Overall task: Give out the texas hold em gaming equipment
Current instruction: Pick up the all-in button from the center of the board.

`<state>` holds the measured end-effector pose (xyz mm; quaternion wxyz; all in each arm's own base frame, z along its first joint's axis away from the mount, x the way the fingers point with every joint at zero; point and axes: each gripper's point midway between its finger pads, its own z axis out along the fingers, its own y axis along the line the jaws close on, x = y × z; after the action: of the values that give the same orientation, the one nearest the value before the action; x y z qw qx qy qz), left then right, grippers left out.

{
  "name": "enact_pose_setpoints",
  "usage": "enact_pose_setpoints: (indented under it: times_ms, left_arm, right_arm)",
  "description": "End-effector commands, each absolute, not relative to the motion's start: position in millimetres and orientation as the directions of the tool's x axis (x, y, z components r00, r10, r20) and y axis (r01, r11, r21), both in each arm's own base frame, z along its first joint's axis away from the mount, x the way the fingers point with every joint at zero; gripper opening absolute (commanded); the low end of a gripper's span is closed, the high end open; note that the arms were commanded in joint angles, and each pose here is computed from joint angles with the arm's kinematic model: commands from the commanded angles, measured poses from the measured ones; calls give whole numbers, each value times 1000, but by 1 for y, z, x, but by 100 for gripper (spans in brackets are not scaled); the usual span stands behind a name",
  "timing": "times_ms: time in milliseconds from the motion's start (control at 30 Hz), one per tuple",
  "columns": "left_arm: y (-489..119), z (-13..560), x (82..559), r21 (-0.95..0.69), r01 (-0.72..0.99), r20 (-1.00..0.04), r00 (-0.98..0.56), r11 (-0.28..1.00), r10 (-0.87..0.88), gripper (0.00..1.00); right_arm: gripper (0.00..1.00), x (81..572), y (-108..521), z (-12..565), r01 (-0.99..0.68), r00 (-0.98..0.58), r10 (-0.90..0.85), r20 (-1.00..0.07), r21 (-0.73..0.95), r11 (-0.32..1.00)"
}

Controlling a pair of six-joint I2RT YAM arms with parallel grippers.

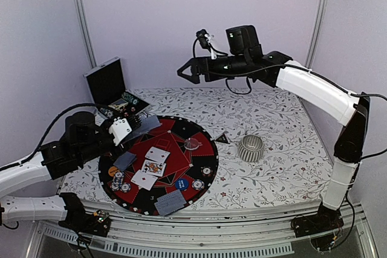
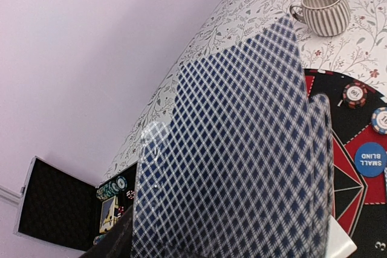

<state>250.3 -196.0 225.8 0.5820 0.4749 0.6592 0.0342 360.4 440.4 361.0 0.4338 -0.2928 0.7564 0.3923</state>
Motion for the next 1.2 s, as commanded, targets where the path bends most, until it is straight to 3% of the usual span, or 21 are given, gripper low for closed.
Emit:
enact_pose_setpoints:
  times_ms: [0,133,400,633,967,1033,1167]
  left_arm:
    - [-195,248,253,591,561,-762,152,579,630,53]
    - [-196,246,253,591,563,-761,149,578,632,53]
    - [-196,244,254,591,565,-757,144,575,637,53]
    - [-197,241,255,591,570,-756,141,572,640,53]
    - [-197,240,257,591,571,-752,136,570,645,53]
    - [-197,239,257,591,572,-752,135,569,646,53]
    - [-197,240,256,590,573,-754,137,569,643,53]
  right_arm:
    - [99,428,356,268,-554,-563,-156,-812,230,800]
    - [99,444,325,189,-447,-677,-240,-695,129,885]
    - [100,449,313,72,-425,-807,-387,-446,-17,905]
    - [89,434,318,36,-449,-844,-410,-346,37,893]
    - [92,414,332,31,-485,-839,-448,-310,54,873]
    - [92,409,329,9,-485,-848,-460,-264,38,874]
    - [88,405,323,0,-480,-856,-463,-231,21,877]
